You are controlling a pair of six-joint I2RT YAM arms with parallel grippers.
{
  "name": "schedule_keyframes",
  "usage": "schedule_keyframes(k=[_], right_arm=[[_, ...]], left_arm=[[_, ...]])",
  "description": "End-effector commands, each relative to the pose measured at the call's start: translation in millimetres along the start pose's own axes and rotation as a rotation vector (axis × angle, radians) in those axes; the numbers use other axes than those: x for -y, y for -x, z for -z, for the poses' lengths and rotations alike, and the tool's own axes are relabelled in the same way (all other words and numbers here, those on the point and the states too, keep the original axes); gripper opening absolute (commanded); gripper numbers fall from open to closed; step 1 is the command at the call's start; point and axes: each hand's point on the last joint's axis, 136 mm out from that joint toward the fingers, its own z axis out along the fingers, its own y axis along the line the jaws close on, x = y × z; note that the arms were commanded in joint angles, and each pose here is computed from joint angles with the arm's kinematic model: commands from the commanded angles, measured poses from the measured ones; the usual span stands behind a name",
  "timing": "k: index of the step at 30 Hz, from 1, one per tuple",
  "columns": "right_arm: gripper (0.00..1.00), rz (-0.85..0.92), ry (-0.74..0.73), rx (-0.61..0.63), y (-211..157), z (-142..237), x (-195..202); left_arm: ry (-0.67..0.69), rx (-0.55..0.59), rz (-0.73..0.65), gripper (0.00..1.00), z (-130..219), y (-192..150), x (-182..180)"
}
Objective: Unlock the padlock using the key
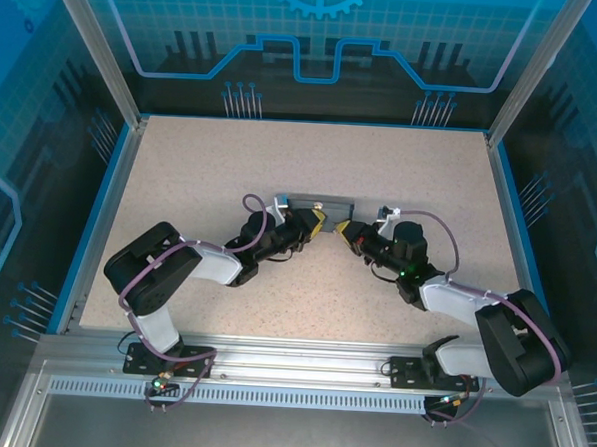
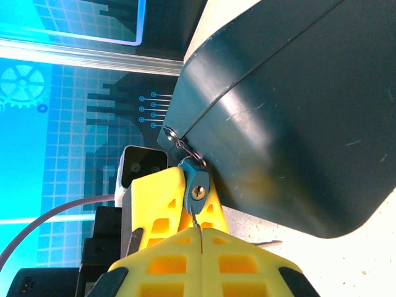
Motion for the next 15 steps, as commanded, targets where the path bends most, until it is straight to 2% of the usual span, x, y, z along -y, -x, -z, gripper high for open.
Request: schedule_keyframes(k=[1,15], right_arm=[[0.0,0.013,-0.024,0.028,5.7,2.3,7.0],[0.0,-0.007,-0.018,0.022,5.7,-7.6,5.0]], left_arm=[[-0.1,-0.016,-0.008,0.0,6.2,-0.9,30.5],[-0.099,-0.013,-0.009,0.0,5.6,-0.5,30.8]])
